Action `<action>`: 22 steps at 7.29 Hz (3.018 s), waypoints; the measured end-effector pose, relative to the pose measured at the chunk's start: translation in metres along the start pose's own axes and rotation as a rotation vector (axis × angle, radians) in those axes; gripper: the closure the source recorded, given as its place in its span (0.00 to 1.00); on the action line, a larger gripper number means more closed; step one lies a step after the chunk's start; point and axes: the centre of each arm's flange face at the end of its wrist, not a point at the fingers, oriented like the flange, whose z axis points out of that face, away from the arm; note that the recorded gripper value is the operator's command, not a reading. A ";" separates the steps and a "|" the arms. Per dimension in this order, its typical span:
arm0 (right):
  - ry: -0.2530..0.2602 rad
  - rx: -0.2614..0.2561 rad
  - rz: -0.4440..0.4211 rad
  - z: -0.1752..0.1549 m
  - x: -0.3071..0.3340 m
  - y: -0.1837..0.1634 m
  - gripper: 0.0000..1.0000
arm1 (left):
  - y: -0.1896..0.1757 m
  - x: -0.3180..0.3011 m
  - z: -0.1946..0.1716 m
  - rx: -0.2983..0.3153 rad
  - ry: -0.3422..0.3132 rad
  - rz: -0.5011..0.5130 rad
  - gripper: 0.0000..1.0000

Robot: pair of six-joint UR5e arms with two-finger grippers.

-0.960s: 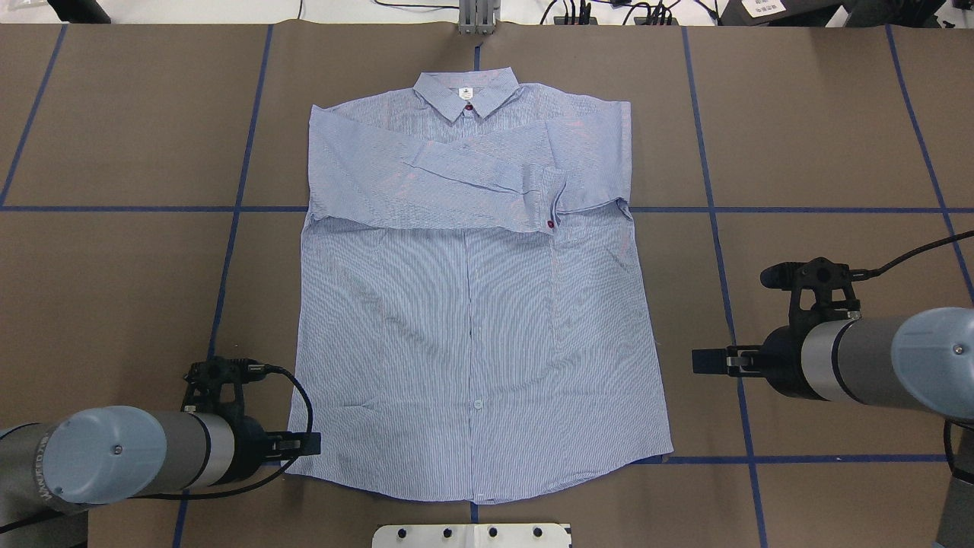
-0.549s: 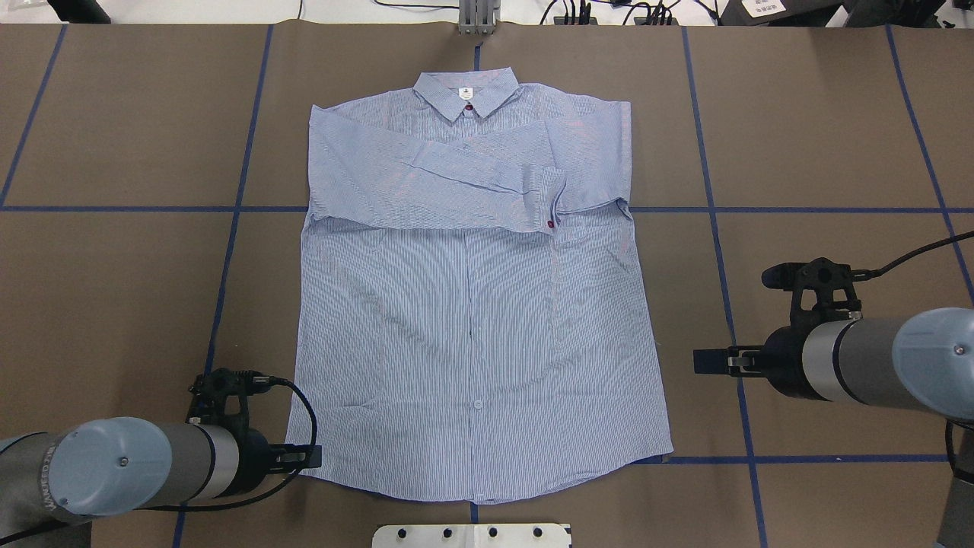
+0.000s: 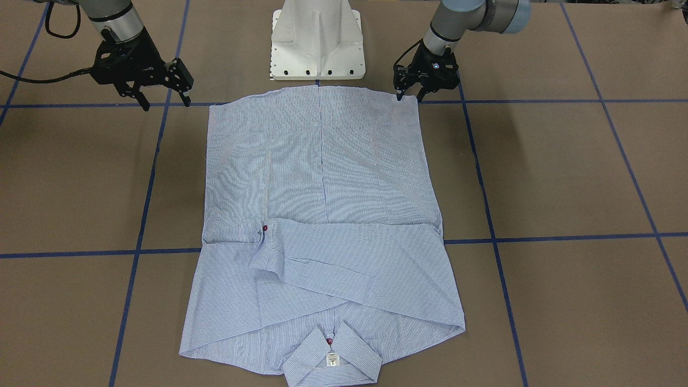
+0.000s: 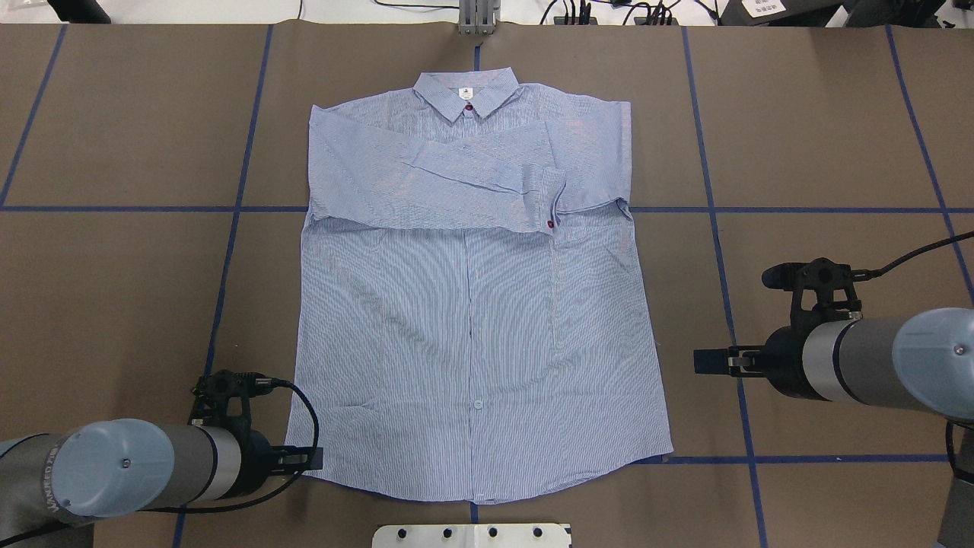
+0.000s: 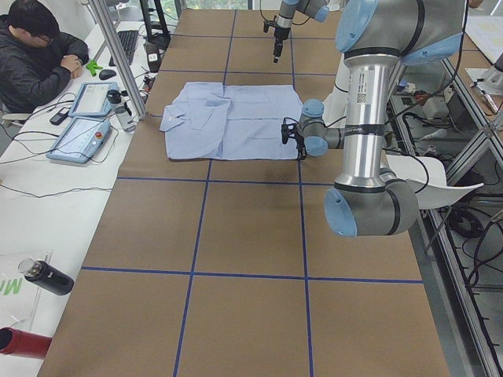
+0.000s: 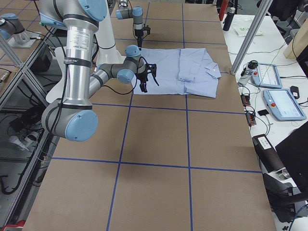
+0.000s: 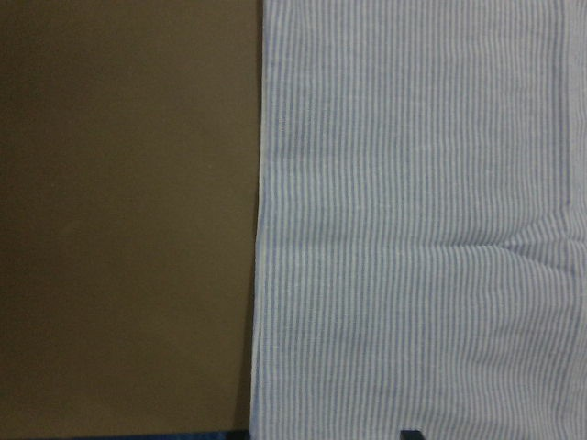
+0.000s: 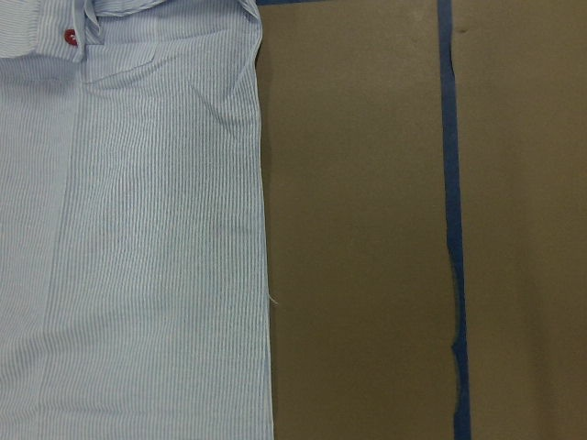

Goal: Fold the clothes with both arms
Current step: 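Hold the left gripper at the hem corner while the right gripper moves down, then grasp both hem corners with the left and right grippers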

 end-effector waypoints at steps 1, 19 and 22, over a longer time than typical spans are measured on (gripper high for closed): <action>0.000 0.000 0.000 0.000 0.000 0.000 0.00 | 0.000 0.000 0.000 0.000 -0.001 0.001 0.40; 0.008 0.049 0.248 0.054 -0.030 0.094 0.29 | 0.006 0.018 -0.034 -0.033 0.065 -0.055 1.00; -0.023 0.078 0.242 0.078 -0.029 0.115 0.52 | 0.006 0.020 -0.036 -0.029 0.069 -0.058 1.00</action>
